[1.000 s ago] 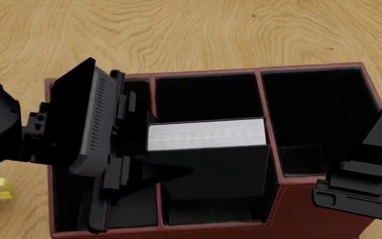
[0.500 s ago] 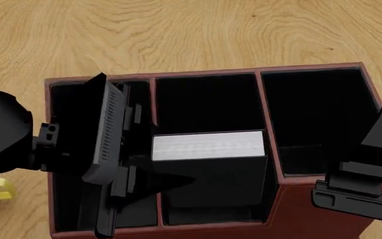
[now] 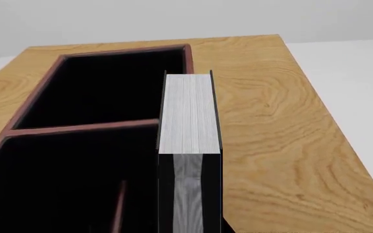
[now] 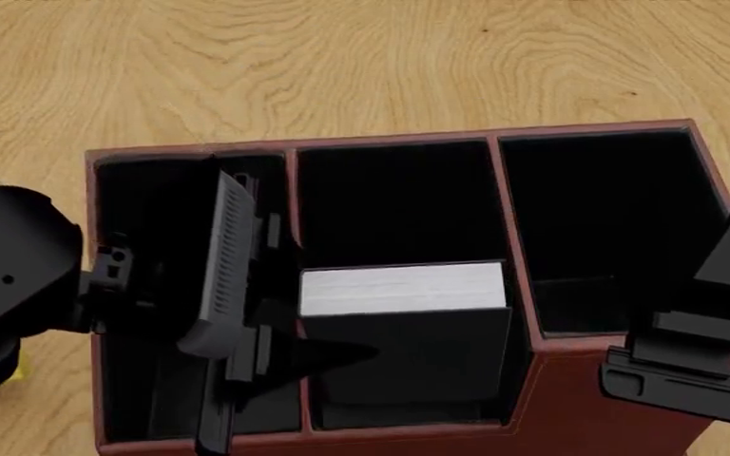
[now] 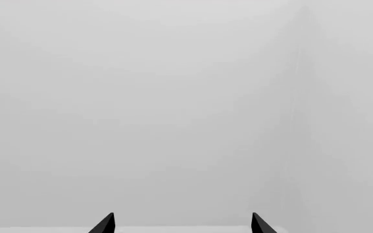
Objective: Pick up the book and place it in the back compartment of the caddy.
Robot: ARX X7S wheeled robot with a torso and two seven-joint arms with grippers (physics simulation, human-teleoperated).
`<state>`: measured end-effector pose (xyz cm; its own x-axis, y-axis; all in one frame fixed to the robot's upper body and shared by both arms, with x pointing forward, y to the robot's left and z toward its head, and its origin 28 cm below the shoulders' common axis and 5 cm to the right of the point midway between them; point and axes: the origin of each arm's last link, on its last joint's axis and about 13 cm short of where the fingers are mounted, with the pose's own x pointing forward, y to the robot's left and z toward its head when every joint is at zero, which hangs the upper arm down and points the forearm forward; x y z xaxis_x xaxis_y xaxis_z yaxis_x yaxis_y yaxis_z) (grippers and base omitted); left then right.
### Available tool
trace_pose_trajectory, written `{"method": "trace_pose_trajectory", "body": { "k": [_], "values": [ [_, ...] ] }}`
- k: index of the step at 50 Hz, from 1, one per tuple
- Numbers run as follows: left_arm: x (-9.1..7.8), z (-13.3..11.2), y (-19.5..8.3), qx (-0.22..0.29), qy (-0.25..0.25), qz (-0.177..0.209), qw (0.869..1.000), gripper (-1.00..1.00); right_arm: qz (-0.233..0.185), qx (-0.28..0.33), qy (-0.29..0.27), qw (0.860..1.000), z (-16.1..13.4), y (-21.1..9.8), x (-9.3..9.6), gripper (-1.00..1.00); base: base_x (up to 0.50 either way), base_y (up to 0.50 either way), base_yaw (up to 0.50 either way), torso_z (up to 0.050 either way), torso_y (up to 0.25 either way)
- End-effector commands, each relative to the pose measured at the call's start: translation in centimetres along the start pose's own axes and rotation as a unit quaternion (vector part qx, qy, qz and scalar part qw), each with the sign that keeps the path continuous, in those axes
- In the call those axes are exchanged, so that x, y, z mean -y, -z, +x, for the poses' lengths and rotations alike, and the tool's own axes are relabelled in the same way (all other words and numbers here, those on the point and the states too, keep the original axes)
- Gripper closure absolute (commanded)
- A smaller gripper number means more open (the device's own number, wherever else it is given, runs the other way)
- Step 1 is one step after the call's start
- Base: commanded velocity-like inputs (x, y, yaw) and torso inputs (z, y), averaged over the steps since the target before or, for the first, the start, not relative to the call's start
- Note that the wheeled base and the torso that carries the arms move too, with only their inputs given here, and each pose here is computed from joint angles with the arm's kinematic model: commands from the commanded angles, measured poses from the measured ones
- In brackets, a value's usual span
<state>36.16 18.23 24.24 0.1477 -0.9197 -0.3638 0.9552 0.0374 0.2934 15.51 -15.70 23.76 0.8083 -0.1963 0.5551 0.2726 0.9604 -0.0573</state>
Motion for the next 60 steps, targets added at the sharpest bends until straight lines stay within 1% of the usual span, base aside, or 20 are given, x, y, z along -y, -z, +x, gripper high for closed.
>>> {"method": "trace_pose_trajectory", "body": {
  "k": [1, 33, 45, 60],
  "values": [
    [0.1, 0.3, -0.3, 0.02, 0.003, -0.009, 1.0, 1.0, -0.001, -0.001, 0.001, 1.0, -0.1, 0.1, 0.1, -1.0, 0.0, 0.0, 0.0, 0.0, 0.0],
    [-0.4, 1.1, 1.2, 0.015, 0.002, -0.017, 1.0, 1.0, -0.002, -0.004, -0.001, 1.0, 0.0, 0.5, 0.0, -1.0, 0.0, 0.0, 0.0, 0.0, 0.001],
    [-1.0, 1.6, 1.8, 0.021, -0.018, -0.002, 1.0, 1.0, -0.003, -0.006, -0.001, 1.0, -0.1, 0.5, 0.0, -1.0, 0.0, 0.0, 0.0, 0.0, 0.002],
    [-1.3, 2.1, 2.4, 0.015, -0.02, 0.003, 1.0, 1.0, -0.003, -0.008, 0.0, 1.0, -0.1, 0.7, 0.2, -1.0, 0.0, 0.0, 0.0, 0.001, 0.001]
  ]
}}
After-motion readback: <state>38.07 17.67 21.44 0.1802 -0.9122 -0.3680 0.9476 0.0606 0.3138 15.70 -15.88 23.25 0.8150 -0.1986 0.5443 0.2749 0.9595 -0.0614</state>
